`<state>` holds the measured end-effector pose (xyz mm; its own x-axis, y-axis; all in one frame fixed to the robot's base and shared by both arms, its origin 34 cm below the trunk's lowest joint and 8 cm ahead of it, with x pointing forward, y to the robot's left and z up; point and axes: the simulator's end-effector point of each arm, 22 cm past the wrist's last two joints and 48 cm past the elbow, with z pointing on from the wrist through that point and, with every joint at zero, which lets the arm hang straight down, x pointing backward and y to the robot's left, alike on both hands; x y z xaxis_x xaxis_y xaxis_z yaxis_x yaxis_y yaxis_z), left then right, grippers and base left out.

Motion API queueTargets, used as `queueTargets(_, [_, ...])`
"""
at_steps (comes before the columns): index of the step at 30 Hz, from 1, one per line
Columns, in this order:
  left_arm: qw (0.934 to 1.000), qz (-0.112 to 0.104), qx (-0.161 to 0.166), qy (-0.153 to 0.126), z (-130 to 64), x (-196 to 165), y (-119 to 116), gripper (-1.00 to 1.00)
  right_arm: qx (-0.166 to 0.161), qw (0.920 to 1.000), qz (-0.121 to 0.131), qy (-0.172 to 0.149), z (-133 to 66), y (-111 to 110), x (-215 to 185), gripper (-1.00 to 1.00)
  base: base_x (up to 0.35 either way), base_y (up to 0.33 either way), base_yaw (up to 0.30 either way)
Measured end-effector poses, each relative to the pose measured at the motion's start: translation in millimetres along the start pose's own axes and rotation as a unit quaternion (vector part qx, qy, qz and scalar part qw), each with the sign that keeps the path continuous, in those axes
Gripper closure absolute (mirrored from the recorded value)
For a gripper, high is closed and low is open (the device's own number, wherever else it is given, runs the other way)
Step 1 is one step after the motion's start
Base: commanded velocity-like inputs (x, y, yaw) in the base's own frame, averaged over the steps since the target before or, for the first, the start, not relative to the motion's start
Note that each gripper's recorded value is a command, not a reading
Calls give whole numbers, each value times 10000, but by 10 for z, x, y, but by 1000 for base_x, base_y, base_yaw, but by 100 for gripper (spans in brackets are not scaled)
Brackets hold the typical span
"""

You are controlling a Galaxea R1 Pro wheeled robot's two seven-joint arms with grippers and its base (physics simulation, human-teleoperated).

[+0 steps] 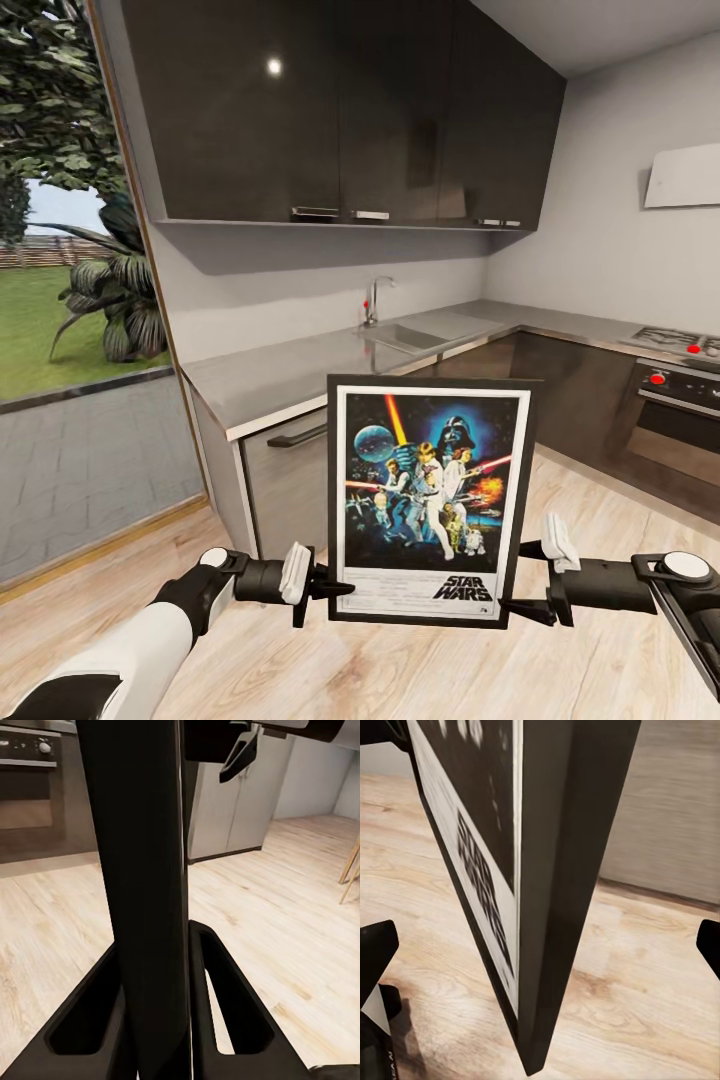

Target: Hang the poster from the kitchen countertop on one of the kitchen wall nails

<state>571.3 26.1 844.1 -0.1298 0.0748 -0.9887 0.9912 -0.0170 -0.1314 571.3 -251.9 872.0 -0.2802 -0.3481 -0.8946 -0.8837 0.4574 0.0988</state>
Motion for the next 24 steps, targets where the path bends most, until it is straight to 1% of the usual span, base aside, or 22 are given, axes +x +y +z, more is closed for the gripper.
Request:
queueTargets(1, [10000, 0, -1, -1, -1, 0, 1, 100, 1, 10000, 2, -1, -1, -1, 1, 100, 0, 0, 0])
queueTargets(5, [10000, 1, -1, 0, -2, 0, 1, 100, -33, 10000, 12, -18, -3, 11, -2, 100, 0, 0, 0])
queueTargets(7, [10000, 22, 15, 17, -1, 6, -7, 100, -15, 10000, -19, 0, -8, 0, 9, 100, 0, 0, 0])
queueTargets(11, [10000, 40, 54, 7, 1, -1, -22, 100, 24, 10000, -5, -21, -29, -22, 2, 100, 0, 0, 0])
queueTargets(12, [10000, 40, 56, 8, 0, -2, -22, -100, 23, 10000, -5, -23, -29, -21, 1, 100, 0, 0, 0])
queueTargets(14, [10000, 23, -13, 1, -4, -3, 8, -100, -58, 10000, 4, -23, -4, 22, -4, 100, 0, 0, 0])
queueTargets(24, [10000, 24, -38, 22, -32, 5, 20, -100, -52, 10000, -3, -26, -2, 20, -7, 100, 0, 0, 0])
